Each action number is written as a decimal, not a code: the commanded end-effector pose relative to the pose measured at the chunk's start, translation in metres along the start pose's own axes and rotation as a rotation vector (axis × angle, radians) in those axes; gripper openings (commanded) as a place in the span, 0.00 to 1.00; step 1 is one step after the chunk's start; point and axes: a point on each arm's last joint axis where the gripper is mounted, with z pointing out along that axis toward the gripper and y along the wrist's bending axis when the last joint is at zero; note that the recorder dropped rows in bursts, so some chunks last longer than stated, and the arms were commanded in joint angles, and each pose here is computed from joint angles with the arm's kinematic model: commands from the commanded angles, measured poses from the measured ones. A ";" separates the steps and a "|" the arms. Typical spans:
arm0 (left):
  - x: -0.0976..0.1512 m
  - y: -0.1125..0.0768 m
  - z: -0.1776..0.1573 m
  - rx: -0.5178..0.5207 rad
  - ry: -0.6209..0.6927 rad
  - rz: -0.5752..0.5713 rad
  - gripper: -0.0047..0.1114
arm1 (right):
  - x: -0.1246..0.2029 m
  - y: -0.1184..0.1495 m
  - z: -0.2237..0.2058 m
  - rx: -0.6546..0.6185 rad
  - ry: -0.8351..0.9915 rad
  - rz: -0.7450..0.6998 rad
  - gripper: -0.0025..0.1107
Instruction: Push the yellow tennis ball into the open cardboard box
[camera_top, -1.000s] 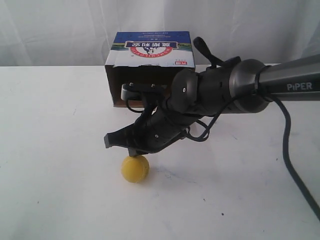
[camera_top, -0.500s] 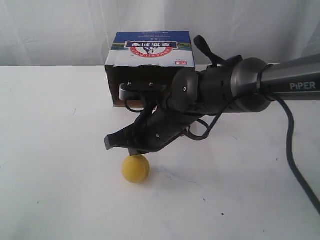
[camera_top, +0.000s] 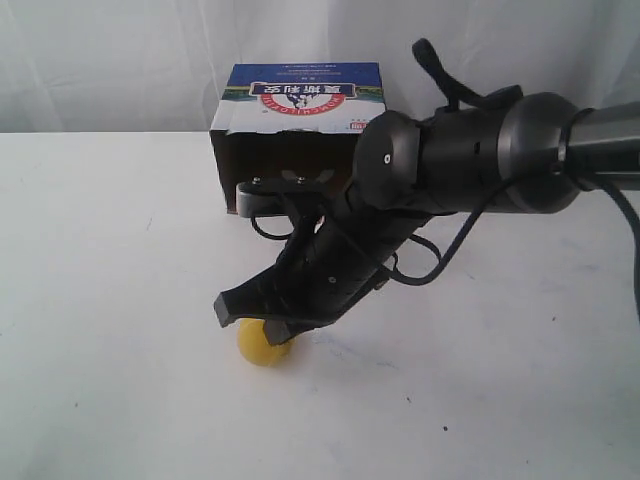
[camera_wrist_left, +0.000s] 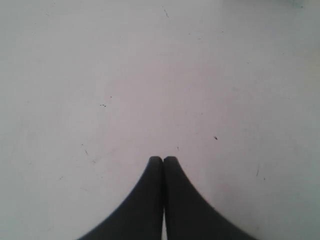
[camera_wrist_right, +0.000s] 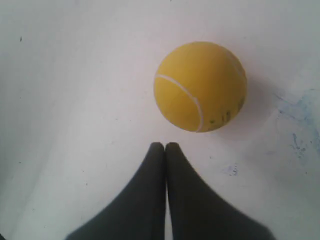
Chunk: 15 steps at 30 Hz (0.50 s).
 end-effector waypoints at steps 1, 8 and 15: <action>0.001 -0.001 0.001 0.008 -0.004 -0.002 0.04 | 0.000 -0.005 0.011 0.021 -0.015 0.004 0.02; 0.001 -0.001 0.001 0.008 -0.004 -0.002 0.04 | -0.006 -0.008 0.026 -0.002 -0.054 0.064 0.02; 0.001 -0.001 0.001 0.008 -0.004 -0.002 0.04 | -0.019 -0.001 0.034 -0.006 -0.135 0.042 0.02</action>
